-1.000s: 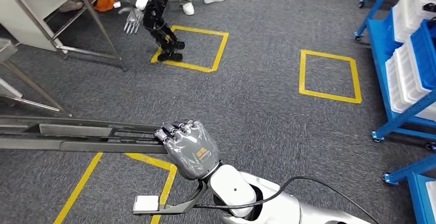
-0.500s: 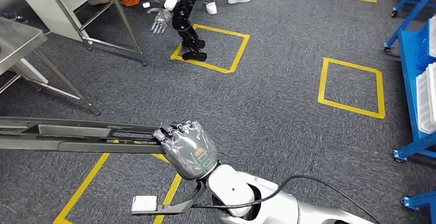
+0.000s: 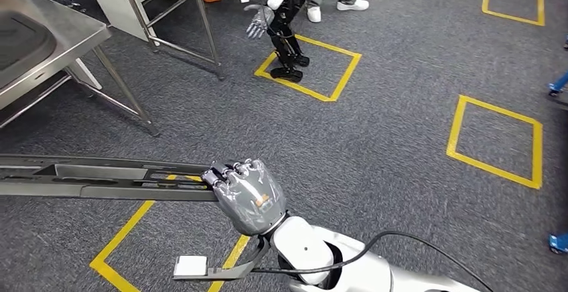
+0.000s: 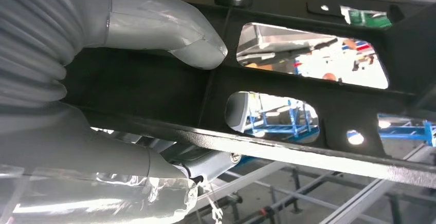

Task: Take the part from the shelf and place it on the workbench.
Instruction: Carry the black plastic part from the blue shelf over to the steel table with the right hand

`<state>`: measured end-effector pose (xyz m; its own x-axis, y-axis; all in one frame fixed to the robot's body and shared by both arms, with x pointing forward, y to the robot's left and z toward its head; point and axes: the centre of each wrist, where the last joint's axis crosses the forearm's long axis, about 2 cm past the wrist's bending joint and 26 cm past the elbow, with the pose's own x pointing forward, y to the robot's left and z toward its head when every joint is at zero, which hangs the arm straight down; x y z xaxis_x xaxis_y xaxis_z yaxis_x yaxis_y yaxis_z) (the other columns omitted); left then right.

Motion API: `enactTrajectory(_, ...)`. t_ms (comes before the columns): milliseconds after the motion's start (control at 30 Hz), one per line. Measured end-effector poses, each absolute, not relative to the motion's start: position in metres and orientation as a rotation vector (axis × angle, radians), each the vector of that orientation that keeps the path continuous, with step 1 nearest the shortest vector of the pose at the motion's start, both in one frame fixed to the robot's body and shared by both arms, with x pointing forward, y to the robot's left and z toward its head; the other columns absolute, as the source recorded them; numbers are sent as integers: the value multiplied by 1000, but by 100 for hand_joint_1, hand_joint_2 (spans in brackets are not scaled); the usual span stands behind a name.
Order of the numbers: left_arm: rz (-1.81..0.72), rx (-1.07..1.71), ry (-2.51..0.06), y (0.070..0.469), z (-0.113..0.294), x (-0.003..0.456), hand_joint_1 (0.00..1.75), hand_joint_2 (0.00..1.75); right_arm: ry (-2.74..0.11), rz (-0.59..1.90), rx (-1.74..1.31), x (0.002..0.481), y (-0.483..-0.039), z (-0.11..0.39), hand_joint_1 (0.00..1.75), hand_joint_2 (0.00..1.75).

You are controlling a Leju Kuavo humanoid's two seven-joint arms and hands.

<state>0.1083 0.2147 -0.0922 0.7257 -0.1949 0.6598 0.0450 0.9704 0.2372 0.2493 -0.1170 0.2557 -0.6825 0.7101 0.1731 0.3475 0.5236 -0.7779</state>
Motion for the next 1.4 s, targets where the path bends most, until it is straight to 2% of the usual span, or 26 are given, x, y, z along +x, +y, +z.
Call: enactTrajectory(1400, -134, 213, -745, 217, -93, 107, 0, 175, -2295, 1012, -851, 250, -117, 257, 175, 175)
